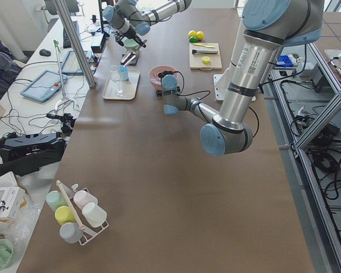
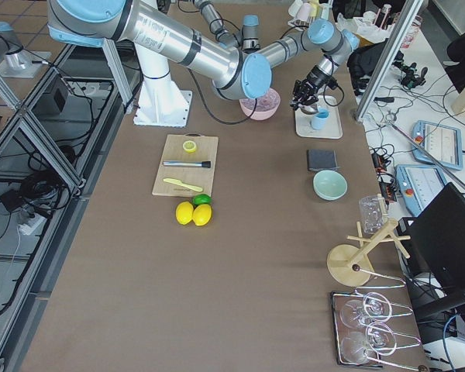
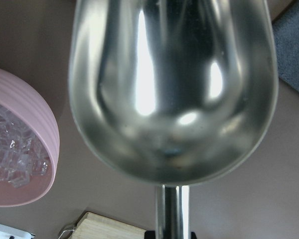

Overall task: Put ice in cup with scoop
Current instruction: 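Tilt the scoop into the blue cup with the right gripper while the left lets go, then carry the empty scoop back with the right gripper while the left arm withdraws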

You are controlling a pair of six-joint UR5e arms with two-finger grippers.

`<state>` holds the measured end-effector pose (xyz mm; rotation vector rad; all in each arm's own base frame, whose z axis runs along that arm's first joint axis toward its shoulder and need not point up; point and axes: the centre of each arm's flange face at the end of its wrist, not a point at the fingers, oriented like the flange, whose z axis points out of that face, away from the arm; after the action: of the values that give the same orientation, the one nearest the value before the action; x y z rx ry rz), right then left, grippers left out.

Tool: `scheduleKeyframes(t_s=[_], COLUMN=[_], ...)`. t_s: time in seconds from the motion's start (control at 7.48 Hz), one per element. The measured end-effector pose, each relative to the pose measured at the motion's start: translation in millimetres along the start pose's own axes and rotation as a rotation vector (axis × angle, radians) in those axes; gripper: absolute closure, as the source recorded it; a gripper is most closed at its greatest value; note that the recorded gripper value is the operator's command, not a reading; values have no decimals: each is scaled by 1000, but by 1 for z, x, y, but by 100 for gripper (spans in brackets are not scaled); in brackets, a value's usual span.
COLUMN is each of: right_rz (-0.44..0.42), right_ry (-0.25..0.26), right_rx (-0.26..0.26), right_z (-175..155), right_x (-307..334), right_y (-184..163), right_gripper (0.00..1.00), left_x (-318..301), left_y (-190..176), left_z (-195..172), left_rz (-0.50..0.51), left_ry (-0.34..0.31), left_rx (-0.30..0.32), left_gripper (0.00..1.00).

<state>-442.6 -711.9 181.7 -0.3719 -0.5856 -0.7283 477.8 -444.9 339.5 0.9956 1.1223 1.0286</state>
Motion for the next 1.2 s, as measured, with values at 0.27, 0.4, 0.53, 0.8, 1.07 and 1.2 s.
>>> scheduleKeyframes(t_s=[0.27, 0.4, 0.53, 0.8, 1.07, 1.2], right_rz=[-8, -5, 18, 99, 208, 281], right_ry=[3, 3, 4, 10, 5, -6], right_rx=[29, 49, 76, 151, 222, 245], right_z=[-15, -17, -16, 6, 56, 78], right_x=[2, 5, 10, 22, 44, 53], right_y=[10, 23, 42, 95, 162, 192], right_gripper=[100, 100, 100, 100, 100, 100], left_x=[-33, -48, -71, -132, -160, -172], left_y=[1, 0, 3, 31, 74, 100], left_z=[-17, -28, -46, -98, -136, -159], left_rz=[-116, -188, -260, -457, -598, -656], left_ry=[-45, -82, -133, -258, -319, -342], left_rx=[-159, -252, -327, -494, -596, -614], left_gripper=[3, 3, 3, 3, 3, 3])
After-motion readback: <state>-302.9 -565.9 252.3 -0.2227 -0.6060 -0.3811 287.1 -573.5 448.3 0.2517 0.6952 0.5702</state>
